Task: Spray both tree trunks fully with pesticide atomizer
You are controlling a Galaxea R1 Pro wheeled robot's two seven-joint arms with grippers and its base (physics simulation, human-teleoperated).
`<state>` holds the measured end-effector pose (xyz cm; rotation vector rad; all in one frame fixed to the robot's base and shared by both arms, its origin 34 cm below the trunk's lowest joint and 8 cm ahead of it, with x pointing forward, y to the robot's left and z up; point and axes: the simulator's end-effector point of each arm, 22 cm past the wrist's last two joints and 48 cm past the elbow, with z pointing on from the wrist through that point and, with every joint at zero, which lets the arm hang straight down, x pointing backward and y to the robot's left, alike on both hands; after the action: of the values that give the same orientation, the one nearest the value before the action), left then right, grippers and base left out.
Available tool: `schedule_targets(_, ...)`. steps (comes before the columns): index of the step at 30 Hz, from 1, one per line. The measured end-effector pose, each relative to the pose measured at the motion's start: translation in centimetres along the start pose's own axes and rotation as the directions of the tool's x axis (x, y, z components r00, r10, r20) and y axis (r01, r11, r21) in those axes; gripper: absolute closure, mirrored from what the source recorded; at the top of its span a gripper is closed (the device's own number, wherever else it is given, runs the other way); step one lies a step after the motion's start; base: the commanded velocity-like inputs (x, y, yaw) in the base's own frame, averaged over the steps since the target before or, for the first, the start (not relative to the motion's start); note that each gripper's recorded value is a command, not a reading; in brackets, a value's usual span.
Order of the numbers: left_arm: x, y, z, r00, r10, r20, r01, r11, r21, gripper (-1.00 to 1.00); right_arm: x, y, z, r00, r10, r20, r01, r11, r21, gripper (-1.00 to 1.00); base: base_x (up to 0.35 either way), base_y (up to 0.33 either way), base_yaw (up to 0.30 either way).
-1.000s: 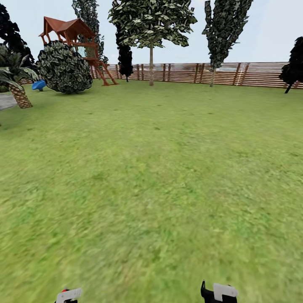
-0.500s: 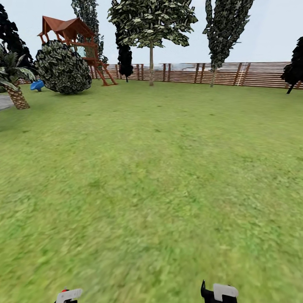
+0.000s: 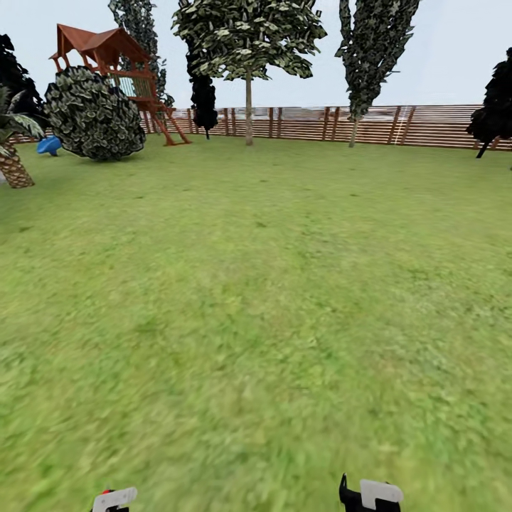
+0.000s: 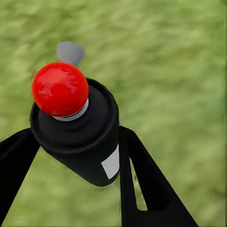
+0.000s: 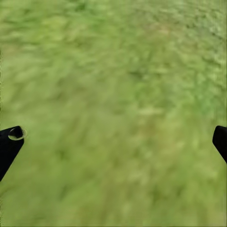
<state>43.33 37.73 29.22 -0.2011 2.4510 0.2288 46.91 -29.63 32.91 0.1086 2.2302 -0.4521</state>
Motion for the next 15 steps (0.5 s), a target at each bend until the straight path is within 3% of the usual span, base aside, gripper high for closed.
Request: schedule_targets(15,0.0,0.0,0.0,1.0,0.0,-0.001,0.0,1.0,0.001,1.0,2.4,0.6,-1.1,0.998,-0.012,-0.06,0.011,1.0,-0.018,-1.0,0.335,0.0,0.0)
